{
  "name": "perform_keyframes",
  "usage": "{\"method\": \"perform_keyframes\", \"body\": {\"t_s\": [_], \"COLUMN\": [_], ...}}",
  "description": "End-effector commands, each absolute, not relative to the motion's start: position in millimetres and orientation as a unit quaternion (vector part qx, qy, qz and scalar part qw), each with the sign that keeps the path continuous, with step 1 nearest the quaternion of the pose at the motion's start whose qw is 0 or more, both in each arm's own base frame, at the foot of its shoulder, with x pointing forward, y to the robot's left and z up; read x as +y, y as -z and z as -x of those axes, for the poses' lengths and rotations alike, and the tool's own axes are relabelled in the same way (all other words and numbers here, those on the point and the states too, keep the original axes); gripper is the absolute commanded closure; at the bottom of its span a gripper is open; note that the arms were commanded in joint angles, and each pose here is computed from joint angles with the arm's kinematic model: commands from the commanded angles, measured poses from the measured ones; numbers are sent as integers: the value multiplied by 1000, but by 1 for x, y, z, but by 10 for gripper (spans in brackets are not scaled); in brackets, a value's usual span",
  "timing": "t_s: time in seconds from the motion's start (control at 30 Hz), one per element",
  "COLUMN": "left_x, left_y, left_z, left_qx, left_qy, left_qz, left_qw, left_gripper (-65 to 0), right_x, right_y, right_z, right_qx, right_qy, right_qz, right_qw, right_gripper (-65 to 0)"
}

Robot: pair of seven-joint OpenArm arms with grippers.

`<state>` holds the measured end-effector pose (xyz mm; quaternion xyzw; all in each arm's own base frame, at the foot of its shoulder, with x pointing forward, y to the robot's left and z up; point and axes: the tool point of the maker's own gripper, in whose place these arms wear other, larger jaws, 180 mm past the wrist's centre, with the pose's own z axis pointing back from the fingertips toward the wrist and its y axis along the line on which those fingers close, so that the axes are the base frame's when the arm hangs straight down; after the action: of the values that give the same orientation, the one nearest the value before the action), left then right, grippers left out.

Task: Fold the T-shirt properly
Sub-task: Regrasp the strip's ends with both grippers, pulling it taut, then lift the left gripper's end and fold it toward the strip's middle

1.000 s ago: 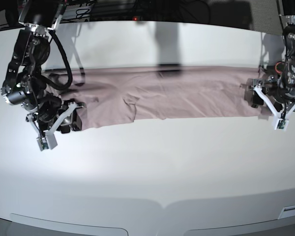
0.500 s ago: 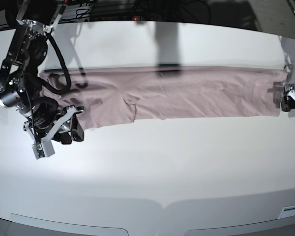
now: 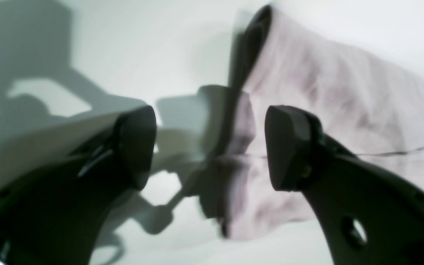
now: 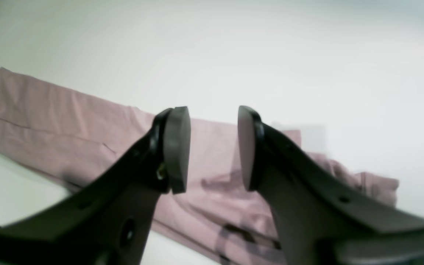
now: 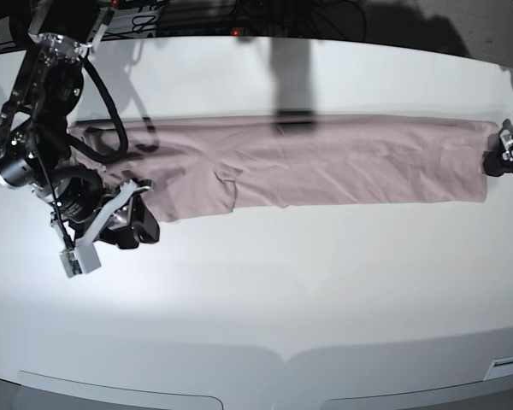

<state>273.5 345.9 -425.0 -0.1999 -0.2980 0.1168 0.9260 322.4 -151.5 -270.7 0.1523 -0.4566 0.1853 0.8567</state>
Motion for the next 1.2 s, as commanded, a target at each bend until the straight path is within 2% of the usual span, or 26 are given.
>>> {"method": "perform_keyframes", "body": {"t_s": [0.0, 0.4, 0.57, 0.67, 0.73, 0.8, 0.83, 0.9, 0.93, 1.03, 1.17], "left_x": [352, 297, 282, 279, 279, 280, 280, 282, 284, 287, 276], "left_y": [416, 454, 453, 449, 449, 449, 448, 446, 445, 440, 424], "left_z": [-277, -247, -238, -240, -240, -241, -243, -249, -252, -262, -270], "left_qx": [-303, -223, -192, -198, -198, -200, -205, -222, -231, -262, -271], "left_qy": [-110, -110, -107, -110, -110, -110, -112, -117, -121, -131, -128], "left_qz": [197, 253, 291, 302, 303, 302, 302, 300, 299, 299, 336], "left_qw": [926, 935, 931, 926, 926, 925, 924, 920, 918, 908, 893], "left_gripper": [-455, -455, -455, -445, -402, -310, -235, -46, 0, 0, 0], "right_x": [-150, -143, -143, -143, -143, -143, -143, -143, -143, -143, -143], "right_y": [251, 225, 225, 225, 225, 225, 225, 225, 225, 225, 225], "right_z": [-328, -324, -324, -325, -325, -325, -325, -324, -325, -324, -325], "right_qx": [-485, -514, -514, -514, -514, -514, -514, -514, -514, -514, -514], "right_qy": [-197, -219, -219, -219, -219, -219, -219, -219, -219, -219, -219], "right_qz": [-149, -130, -130, -130, -130, -130, -130, -130, -130, -130, -129], "right_qw": [839, 819, 819, 819, 819, 819, 819, 819, 819, 819, 819], "right_gripper": [-225, -225, -225, -225, -225, -225, -225, -225, -225, -225, -225]}}
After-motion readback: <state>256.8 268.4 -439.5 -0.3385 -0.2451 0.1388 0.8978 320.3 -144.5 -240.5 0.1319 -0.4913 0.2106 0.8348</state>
